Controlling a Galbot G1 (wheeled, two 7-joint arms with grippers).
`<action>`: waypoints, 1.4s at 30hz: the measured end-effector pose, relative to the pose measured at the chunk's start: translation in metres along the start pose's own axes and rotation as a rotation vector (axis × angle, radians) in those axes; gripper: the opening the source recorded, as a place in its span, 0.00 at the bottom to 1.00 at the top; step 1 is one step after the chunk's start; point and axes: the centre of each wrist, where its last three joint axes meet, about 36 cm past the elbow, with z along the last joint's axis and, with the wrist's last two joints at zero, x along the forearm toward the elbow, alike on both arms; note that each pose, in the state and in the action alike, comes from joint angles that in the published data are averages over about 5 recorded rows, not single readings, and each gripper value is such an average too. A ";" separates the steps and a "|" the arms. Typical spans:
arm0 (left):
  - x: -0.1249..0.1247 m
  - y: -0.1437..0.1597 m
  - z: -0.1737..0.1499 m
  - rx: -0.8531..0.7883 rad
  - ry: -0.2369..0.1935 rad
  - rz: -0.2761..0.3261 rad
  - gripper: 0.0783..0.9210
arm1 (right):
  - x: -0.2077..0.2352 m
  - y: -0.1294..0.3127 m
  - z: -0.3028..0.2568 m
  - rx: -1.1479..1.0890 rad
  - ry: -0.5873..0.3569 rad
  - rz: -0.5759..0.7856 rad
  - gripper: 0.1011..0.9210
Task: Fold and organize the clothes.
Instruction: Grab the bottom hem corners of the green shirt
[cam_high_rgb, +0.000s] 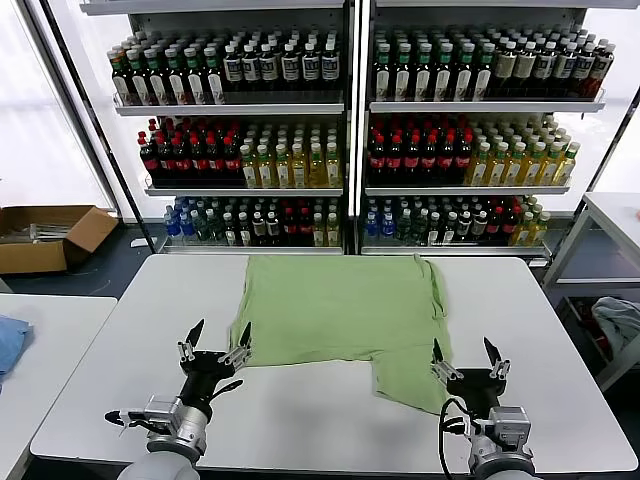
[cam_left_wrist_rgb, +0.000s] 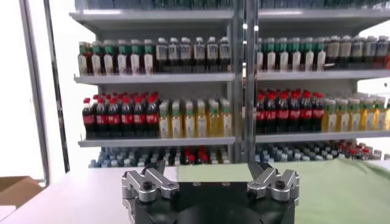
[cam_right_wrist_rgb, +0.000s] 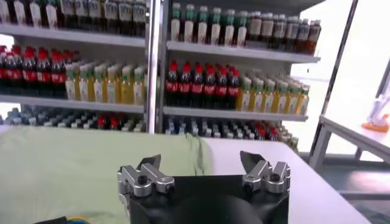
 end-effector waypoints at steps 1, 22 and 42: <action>-0.001 0.001 0.001 -0.002 0.006 0.002 0.88 | 0.000 0.001 0.001 -0.002 0.004 0.001 0.88; -0.034 0.024 0.024 -0.038 0.215 0.026 0.88 | -0.017 0.021 0.020 -0.038 0.122 0.041 0.88; -0.053 0.031 0.041 -0.007 0.288 0.040 0.88 | -0.026 0.037 0.037 -0.050 0.186 0.035 0.88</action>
